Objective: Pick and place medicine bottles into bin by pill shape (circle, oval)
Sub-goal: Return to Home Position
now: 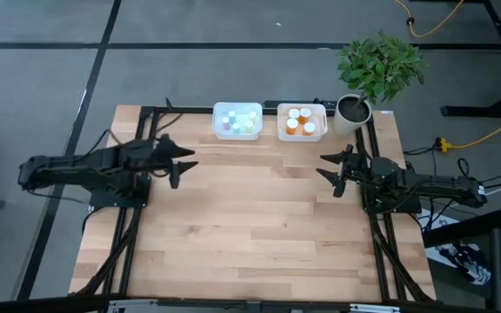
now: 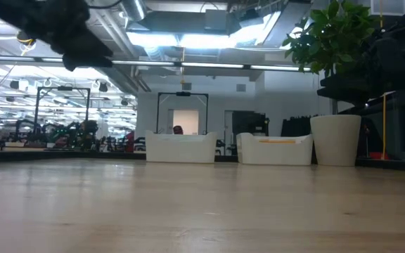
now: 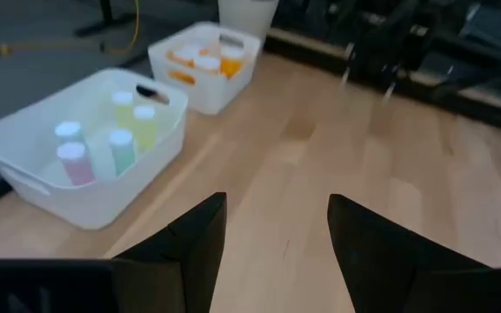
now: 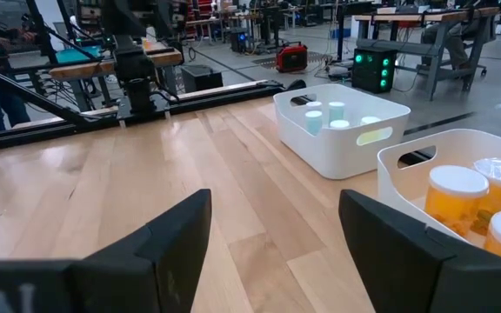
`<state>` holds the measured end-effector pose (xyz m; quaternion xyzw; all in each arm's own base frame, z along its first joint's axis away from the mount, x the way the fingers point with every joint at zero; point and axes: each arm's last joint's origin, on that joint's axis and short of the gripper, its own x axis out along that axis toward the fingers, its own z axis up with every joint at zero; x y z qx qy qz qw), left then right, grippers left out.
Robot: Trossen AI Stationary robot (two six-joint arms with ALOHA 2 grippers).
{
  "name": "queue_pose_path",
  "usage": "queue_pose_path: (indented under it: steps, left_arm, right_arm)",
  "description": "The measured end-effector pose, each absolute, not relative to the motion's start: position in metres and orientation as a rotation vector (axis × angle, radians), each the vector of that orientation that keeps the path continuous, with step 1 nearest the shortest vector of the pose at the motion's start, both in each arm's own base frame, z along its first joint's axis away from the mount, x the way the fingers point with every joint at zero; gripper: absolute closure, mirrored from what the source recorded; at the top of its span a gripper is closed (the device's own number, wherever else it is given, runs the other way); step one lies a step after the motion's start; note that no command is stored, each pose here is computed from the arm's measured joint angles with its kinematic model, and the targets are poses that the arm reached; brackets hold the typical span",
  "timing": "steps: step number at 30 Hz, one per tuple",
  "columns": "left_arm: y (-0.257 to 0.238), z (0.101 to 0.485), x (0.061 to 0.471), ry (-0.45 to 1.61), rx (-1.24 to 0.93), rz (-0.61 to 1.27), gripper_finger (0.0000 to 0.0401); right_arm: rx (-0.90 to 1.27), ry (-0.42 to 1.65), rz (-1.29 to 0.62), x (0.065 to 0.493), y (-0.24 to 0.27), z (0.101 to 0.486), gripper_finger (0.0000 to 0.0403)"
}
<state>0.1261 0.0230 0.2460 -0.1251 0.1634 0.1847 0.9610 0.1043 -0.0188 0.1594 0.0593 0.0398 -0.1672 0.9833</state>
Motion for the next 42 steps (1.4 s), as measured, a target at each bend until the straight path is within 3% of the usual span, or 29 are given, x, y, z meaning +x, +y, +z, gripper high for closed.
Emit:
queue_pose_path:
  steps: [14, 24, 42]
  left_arm:
    - [0.020, 0.189, 0.105, -0.021, -0.148, 0.329, 0.0207]
    - [0.020, 0.161, 0.106, 0.047, -0.173, 0.337, 0.0207]
    - [0.020, 0.153, 0.107, 0.131, -0.194, 0.342, 0.0207]
  right_arm:
    - [0.119, 0.080, -0.336, 0.104, -0.019, 0.159, 0.0148]
    - [0.120, 0.080, -0.336, 0.104, -0.019, 0.159, 0.0148]
    - [0.120, 0.080, -0.336, 0.104, -0.019, 0.159, 0.0148]
